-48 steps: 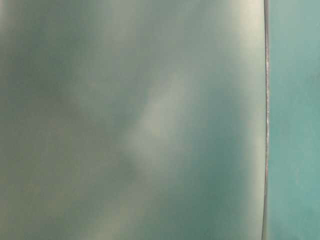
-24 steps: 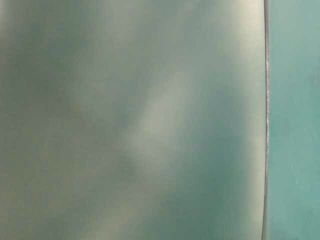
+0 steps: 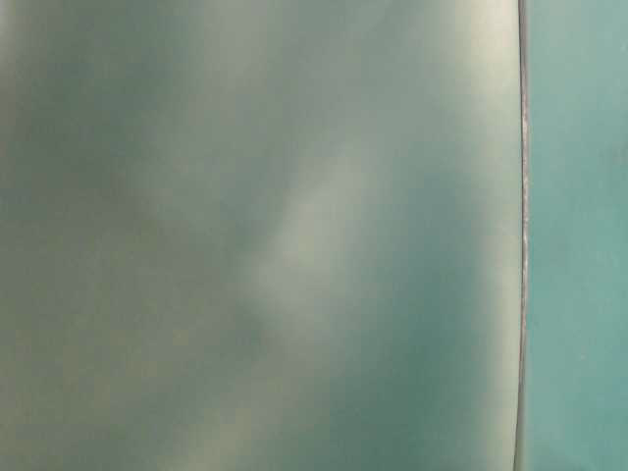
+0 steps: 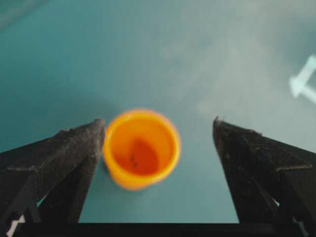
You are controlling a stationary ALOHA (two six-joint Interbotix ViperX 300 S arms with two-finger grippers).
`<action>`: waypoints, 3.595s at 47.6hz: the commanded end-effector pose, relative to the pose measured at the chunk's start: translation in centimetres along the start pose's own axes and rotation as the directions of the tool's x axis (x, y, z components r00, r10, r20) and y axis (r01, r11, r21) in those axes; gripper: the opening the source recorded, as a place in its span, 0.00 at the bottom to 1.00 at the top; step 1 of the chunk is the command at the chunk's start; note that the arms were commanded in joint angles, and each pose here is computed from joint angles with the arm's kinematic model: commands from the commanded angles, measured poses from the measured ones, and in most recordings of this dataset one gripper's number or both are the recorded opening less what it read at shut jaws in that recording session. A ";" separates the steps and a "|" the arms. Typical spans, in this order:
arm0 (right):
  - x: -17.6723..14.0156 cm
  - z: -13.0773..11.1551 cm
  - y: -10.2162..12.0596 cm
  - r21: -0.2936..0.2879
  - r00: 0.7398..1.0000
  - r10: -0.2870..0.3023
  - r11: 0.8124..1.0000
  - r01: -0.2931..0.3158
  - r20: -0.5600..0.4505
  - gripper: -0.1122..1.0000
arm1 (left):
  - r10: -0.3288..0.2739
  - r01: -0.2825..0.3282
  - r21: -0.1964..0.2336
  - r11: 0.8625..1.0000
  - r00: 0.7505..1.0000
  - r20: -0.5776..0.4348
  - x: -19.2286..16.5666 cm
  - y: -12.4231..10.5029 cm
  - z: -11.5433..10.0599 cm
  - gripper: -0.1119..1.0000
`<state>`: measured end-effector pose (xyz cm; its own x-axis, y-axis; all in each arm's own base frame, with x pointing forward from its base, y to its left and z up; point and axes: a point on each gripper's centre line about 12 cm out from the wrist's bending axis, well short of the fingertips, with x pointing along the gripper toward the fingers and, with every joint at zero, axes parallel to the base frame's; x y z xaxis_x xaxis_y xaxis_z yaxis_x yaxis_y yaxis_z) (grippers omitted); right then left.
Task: Lift the orange cup with left arm.
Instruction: 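Move the open left gripper over the orange cup and lower around it, then close the left gripper on the orange cup's rim, then raise the orange cup upward with the left gripper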
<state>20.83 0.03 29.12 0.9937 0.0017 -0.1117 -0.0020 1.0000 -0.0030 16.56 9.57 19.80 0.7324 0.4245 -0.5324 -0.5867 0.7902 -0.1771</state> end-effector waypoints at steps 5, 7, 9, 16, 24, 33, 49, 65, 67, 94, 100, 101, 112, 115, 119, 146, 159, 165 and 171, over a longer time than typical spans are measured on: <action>0.1 1.2 0.0 0.003 1.000 0.001 1.000 -0.002 0.031 0.10 | 0.035 -0.037 -0.028 0.999 0.996 -0.082 1.4 0.6 -0.8 0.86; 0.1 1.1 0.0 0.003 1.000 0.001 1.000 -0.002 0.029 0.10 | 0.041 -0.044 -0.027 0.999 0.993 -0.107 1.8 0.7 -1.2 0.86; 0.1 1.1 0.0 0.003 1.000 0.000 1.000 0.000 0.029 0.10 | 0.045 -0.049 -0.027 0.998 0.990 -0.131 2.2 0.8 -1.6 0.86; 0.1 1.1 0.0 0.003 1.000 0.000 1.000 0.000 0.028 0.10 | 0.055 -0.062 -0.030 0.998 0.980 -0.191 3.2 1.0 -2.8 0.86; 0.1 1.0 0.0 0.003 1.000 0.001 1.000 -0.002 0.026 0.10 | 0.050 -0.056 -0.024 0.998 0.974 -0.220 4.0 0.8 -3.3 0.86; 0.2 1.0 0.0 0.003 1.000 0.001 1.000 -0.002 0.025 0.10 | 0.040 -0.044 -0.014 0.999 0.970 -0.240 5.0 0.4 -3.7 0.86; 0.2 1.0 0.0 0.003 1.000 0.001 1.000 -0.002 0.021 0.10 | 0.017 -0.011 0.022 1.000 0.951 -0.308 7.0 -0.9 -3.9 0.86; 0.4 0.8 0.0 0.003 1.000 0.001 1.000 -0.002 0.012 0.10 | 0.054 -0.055 0.008 0.998 0.938 -0.342 8.7 0.1 -4.2 0.86; 0.4 0.7 0.0 0.003 1.000 0.002 1.000 -0.002 0.009 0.10 | 0.056 -0.058 0.004 0.998 0.940 -0.336 8.9 0.3 -4.2 0.86; 0.6 0.4 0.0 0.003 1.000 0.002 1.000 -0.002 -0.006 0.10 | 0.044 -0.043 0.010 0.999 0.956 -0.291 11.7 0.2 -3.9 0.86; 0.6 0.4 0.0 0.003 1.000 0.002 1.000 -0.002 -0.008 0.10 | 0.047 -0.045 0.012 0.999 0.952 -0.302 11.9 0.2 -4.1 0.83; 0.6 0.3 0.0 0.005 1.000 0.000 1.000 0.000 -0.009 0.10 | 0.047 -0.046 0.012 0.999 0.952 -0.303 11.8 0.2 -4.2 0.82; 0.7 0.2 0.0 0.003 1.000 0.002 1.000 -0.002 -0.017 0.10 | 0.051 -0.050 0.013 0.999 0.946 -0.319 11.5 0.2 -4.2 0.71; 0.7 0.2 0.0 0.003 1.000 0.000 1.000 0.000 -0.017 0.10 | 0.053 -0.052 0.014 0.999 0.944 -0.326 11.2 0.2 -4.1 0.71; 0.7 0.2 0.0 0.003 1.000 0.002 1.000 -0.002 -0.017 0.10 | 0.056 -0.054 0.015 0.998 0.942 -0.331 10.8 0.1 -3.6 0.71; 0.8 0.2 0.0 0.005 1.000 0.000 1.000 0.000 -0.017 0.10 | 0.051 -0.049 0.015 0.999 0.957 -0.284 5.9 -0.9 1.5 0.71; 0.8 0.3 0.0 0.003 1.000 0.002 1.000 -0.002 -0.015 0.10 | 0.055 -0.049 0.027 0.998 0.962 -0.268 3.4 -1.2 3.5 0.71; 0.8 0.3 0.0 0.003 1.000 0.002 1.000 -0.002 -0.014 0.10 | 0.058 -0.051 0.034 0.998 0.963 -0.263 2.4 -1.4 4.7 0.71; 0.8 0.3 0.0 0.003 1.000 0.000 1.000 0.000 -0.015 0.10 | 0.063 -0.054 0.039 0.998 0.962 -0.265 1.6 -1.6 5.9 0.71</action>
<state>21.40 0.03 28.27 0.9880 0.0017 -0.1543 -0.0017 1.0000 0.0000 20.34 11.39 22.22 0.5570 0.3259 -0.7639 -0.6176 0.7775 -0.1187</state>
